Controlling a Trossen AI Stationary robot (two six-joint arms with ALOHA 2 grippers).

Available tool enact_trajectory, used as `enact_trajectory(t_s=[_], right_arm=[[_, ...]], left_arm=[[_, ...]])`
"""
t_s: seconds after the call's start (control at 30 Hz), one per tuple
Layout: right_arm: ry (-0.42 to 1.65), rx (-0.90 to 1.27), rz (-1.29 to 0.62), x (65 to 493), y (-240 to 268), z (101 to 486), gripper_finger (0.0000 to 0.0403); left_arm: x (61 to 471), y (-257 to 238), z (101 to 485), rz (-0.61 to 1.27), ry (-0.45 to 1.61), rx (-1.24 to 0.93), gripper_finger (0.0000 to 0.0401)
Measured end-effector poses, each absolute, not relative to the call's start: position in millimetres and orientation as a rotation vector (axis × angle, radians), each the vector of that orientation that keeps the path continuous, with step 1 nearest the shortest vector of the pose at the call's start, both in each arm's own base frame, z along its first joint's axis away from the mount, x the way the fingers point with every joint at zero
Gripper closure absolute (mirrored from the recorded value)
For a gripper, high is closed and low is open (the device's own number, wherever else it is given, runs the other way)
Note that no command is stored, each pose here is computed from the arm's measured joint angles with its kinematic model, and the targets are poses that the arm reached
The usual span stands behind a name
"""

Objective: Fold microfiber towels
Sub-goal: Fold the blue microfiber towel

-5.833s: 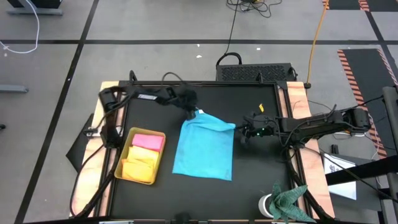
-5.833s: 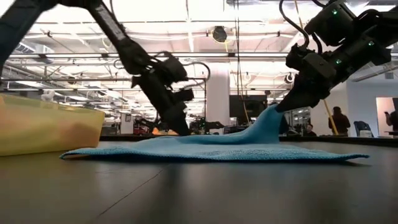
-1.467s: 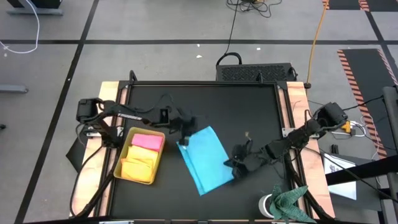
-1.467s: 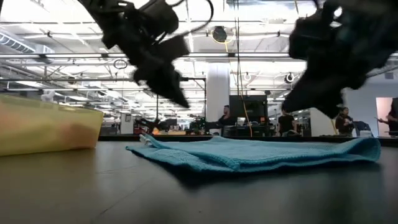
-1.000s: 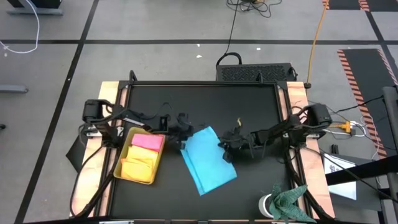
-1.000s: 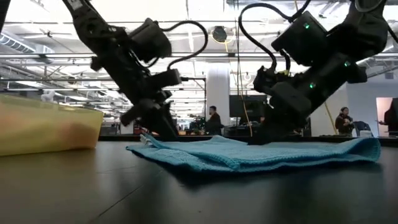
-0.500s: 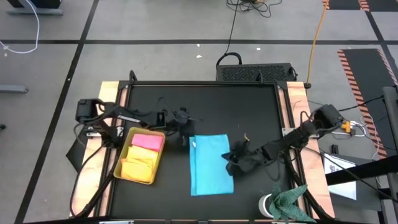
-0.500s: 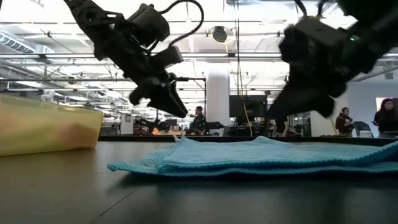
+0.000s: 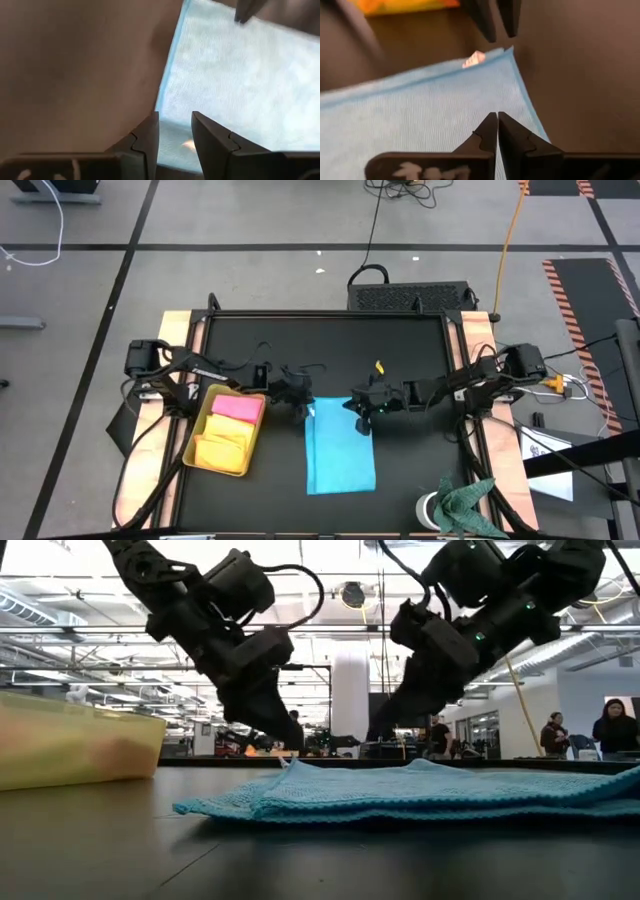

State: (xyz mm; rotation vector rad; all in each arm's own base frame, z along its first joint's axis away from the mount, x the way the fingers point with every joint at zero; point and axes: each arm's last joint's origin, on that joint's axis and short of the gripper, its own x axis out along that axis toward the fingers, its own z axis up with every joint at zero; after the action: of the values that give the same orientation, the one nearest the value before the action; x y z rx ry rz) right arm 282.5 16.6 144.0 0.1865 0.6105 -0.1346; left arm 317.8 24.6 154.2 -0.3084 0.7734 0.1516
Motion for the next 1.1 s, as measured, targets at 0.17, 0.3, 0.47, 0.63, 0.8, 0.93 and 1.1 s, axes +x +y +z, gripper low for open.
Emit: enact_trajectory(t_s=[0.17,0.3,0.47,0.63,0.8,0.93,1.1], right_arm=[[0.648,0.131,-0.099,275,24,136,0.04],[0.638,0.116,-0.077,266,28,127,0.0402],[0.62,0.133,-0.065,253,31,117,0.0403],[0.58,0.162,-0.037,245,39,113,0.0403],[0.526,0.169,0.015,240,50,114,0.0403],[0.518,0.164,0.045,239,57,114,0.0403],[0.509,0.16,0.068,238,62,115,0.0403]], left_arm=[[321,28,142,0.205,0.789,-0.511,0.0283],[324,28,140,0.232,0.767,-0.597,0.0283],[325,27,142,0.253,0.742,-0.666,0.0283],[327,23,136,0.265,0.751,-0.701,0.0283],[329,21,128,0.281,0.769,-0.72,0.0284],[328,22,127,0.306,0.762,-0.699,0.0314],[328,22,128,0.3,0.768,-0.66,0.0392]])
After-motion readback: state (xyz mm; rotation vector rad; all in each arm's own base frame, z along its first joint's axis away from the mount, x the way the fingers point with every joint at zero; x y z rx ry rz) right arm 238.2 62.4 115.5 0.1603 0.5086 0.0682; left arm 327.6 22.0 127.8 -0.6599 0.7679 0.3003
